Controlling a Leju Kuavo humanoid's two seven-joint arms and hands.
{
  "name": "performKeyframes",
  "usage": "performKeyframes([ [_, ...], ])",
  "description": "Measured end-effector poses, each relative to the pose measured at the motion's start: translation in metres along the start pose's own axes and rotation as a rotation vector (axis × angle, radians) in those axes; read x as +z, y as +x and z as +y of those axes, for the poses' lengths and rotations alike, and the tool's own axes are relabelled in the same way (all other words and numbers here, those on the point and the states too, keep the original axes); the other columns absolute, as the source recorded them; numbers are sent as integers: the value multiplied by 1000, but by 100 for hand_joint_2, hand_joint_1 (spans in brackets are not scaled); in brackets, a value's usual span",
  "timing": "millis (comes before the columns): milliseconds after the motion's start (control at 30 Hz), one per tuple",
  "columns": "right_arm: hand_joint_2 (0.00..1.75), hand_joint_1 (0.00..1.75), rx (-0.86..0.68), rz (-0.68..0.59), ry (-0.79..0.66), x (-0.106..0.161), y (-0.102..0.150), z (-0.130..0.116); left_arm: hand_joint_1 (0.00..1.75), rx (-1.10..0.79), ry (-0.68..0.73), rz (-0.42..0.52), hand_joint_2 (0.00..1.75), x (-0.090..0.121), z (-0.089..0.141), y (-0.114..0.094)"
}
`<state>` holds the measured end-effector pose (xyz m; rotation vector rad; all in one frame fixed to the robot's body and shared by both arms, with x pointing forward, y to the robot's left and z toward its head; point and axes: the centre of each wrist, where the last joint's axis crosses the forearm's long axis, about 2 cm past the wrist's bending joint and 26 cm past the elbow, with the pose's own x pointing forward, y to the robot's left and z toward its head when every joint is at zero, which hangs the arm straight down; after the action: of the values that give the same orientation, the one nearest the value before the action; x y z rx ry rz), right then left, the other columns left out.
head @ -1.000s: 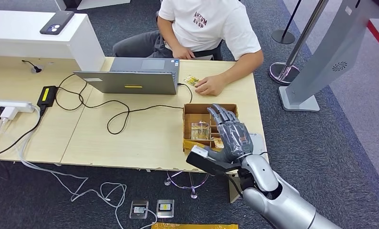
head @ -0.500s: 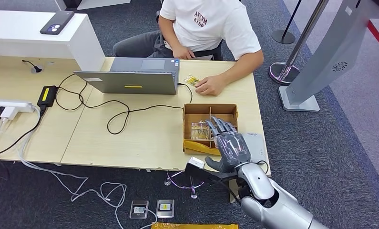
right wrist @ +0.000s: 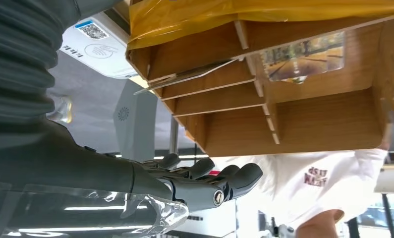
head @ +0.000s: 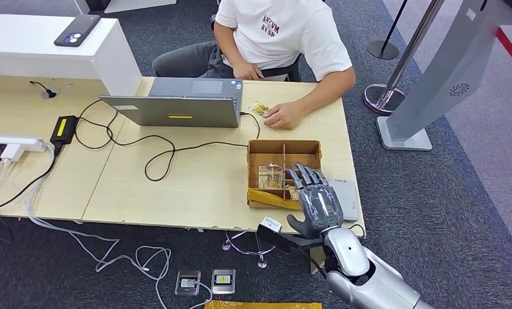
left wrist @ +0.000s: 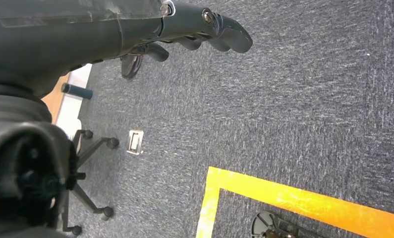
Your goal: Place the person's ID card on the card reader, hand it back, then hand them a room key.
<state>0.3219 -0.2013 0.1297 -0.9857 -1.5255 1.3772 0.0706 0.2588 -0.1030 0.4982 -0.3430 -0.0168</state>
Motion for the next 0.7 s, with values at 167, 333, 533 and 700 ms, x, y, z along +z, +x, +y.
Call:
performKeyframes([
  [167,175,0,6,42,-8,-1,-7,7,0,7,3,4,0,0,0,0],
  [333,175,0,6,73,-23,-2,-12,11,0,17,6,11,0,0,1,0],
  [533,175,0,3,91,-19,-4,-15,14,0,26,8,17,0,0,1,0],
  [700,175,0,-4,96,-18,-5,-16,17,0,26,8,16,0,0,1,0],
])
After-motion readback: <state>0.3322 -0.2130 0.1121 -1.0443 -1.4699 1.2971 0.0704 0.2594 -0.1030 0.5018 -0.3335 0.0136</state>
